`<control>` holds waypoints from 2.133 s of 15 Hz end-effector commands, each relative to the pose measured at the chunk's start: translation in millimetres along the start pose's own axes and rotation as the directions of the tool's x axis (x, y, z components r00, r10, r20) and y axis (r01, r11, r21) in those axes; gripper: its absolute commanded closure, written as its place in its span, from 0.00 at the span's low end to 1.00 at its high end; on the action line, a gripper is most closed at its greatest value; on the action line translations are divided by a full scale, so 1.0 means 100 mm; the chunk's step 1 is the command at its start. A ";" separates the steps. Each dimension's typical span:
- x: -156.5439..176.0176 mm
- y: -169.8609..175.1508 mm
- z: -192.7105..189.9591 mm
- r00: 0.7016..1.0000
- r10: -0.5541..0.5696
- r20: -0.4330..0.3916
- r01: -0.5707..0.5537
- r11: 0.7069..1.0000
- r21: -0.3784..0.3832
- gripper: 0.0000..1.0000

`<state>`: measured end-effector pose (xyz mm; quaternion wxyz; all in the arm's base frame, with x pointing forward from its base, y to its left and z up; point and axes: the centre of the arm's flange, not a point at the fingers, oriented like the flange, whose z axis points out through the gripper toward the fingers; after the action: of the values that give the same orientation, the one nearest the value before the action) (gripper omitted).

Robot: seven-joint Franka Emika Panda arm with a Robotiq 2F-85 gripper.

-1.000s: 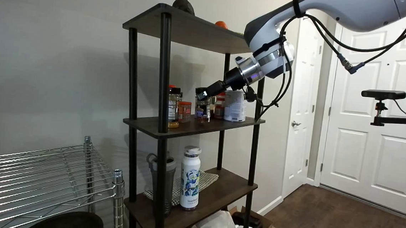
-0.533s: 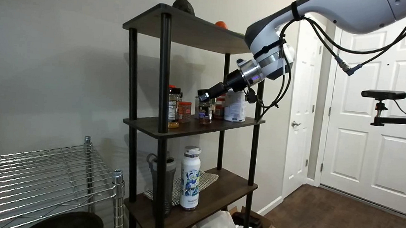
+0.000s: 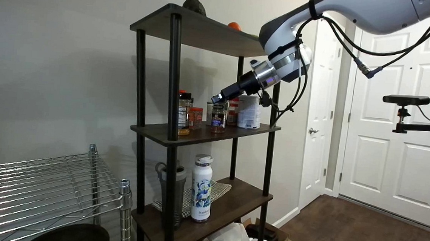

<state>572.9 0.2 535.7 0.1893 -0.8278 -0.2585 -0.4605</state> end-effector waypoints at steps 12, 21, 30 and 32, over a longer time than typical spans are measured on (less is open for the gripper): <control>0.00 -0.26 -0.03 0.923 -0.286 0.256 0.350 0.901 -0.256 0.00; 0.01 -0.26 -0.04 0.921 -0.290 0.258 0.355 0.899 -0.256 0.00; -0.05 -0.27 -0.09 0.916 -0.288 0.280 0.362 0.894 -0.264 0.00; -0.07 -0.26 -0.19 0.914 -0.286 0.287 0.363 0.892 -0.268 0.00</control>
<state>555.5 16.9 536.7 -0.0480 -0.8380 -0.3406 -0.4237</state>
